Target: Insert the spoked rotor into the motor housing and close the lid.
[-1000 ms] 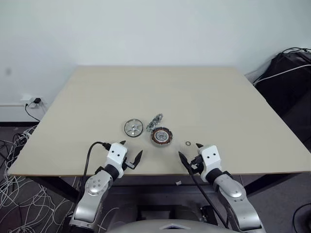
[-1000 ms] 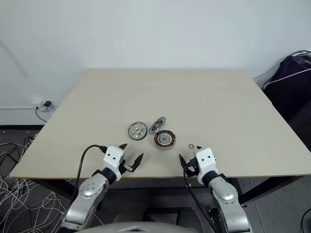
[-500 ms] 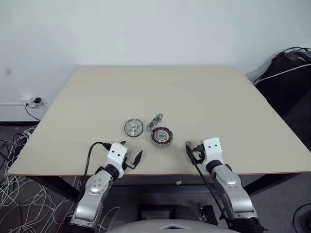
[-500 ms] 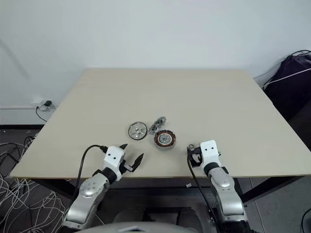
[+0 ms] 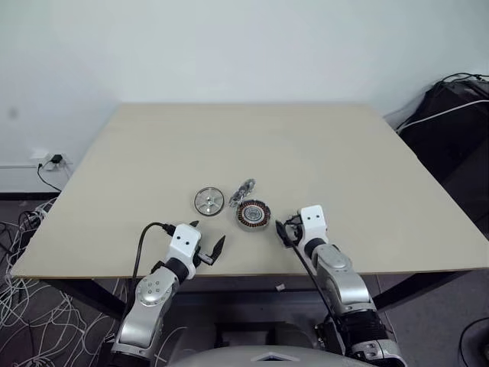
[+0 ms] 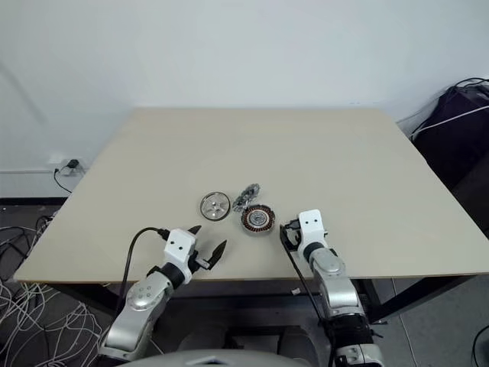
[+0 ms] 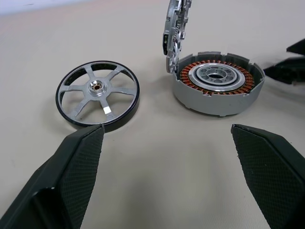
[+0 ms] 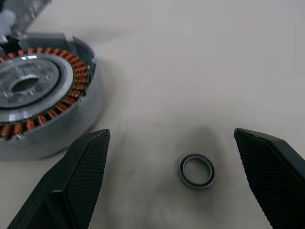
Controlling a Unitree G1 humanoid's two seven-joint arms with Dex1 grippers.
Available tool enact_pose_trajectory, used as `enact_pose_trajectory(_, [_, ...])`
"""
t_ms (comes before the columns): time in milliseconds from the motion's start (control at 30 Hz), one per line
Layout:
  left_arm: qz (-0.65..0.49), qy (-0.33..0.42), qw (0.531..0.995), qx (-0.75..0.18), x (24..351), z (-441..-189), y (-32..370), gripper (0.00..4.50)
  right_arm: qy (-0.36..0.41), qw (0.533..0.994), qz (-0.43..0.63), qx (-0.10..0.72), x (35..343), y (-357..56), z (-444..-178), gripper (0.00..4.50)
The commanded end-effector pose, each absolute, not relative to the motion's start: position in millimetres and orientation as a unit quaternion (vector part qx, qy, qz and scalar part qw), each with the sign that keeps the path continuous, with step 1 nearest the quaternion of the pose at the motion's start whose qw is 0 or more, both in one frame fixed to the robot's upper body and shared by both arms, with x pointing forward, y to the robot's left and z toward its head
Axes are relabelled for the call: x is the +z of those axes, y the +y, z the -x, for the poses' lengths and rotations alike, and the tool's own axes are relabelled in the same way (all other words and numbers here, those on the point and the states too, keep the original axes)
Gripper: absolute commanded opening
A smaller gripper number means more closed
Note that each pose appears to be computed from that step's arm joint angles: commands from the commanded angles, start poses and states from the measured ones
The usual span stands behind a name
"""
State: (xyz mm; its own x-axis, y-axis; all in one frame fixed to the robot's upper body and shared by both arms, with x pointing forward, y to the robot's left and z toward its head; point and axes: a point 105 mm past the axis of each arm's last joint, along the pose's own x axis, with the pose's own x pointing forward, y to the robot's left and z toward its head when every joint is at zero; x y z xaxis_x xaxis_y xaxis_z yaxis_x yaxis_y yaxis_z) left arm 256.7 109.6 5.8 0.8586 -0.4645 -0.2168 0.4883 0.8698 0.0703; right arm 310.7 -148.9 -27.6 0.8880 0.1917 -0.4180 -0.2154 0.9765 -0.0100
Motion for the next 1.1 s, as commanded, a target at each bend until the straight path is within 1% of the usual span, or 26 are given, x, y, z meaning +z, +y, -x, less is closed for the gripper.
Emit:
enact_pose_trajectory(33, [-0.061,0.076,0.965,-0.245,14,-260,110,4.50,0.189,0.976,0.028,0.103,-18,-150,-318,4.47])
enact_pose_trajectory(167, [-0.061,0.077,0.964,-0.246,14,-260,110,4.50,0.197,0.976,0.023,0.095,-22,-155,-316,4.47])
enact_pose_trajectory(267, [-0.061,0.078,0.963,-0.250,14,-260,108,4.50,0.204,0.976,-0.001,0.076,-26,-159,-316,4.47])
enact_pose_trajectory(300, [-0.061,0.077,0.963,-0.251,14,-260,108,4.50,0.206,0.976,-0.005,0.073,-27,-159,-316,4.30])
enact_pose_trajectory(367, [-0.061,0.077,0.963,-0.252,14,-260,107,4.50,0.206,0.976,-0.007,0.072,-28,-159,-316,3.83])
enact_pose_trajectory(533, [-0.061,0.076,0.963,-0.251,15,-260,108,4.50,0.212,0.974,-0.010,0.076,-31,-156,-315,2.24])
enact_pose_trajectory(633, [-0.062,0.076,0.964,-0.249,15,-260,108,4.50,0.210,0.975,-0.010,0.077,-30,-155,-315,1.20])
enact_pose_trajectory(667, [-0.062,0.076,0.964,-0.248,15,-260,109,4.50,0.208,0.975,-0.009,0.076,-29,-155,-315,0.90])
enact_pose_trajectory(700, [-0.062,0.076,0.964,-0.248,15,-260,109,4.50,0.206,0.976,-0.009,0.075,-28,-155,-315,0.69])
enact_pose_trajectory(833, [-0.062,0.076,0.964,-0.247,15,-260,109,4.50,0.187,0.979,-0.006,0.082,-18,-151,-317,0.68])
enact_pose_trajectory(1000, [-0.062,0.076,0.964,-0.248,16,-261,108,4.50,0.132,0.982,-0.003,0.134,17,-125,-322,0.68])
enact_pose_trajectory(1100, [-0.061,0.076,0.964,-0.249,16,-262,107,4.50,0.113,0.980,0.004,0.162,32,-110,-326,0.68])
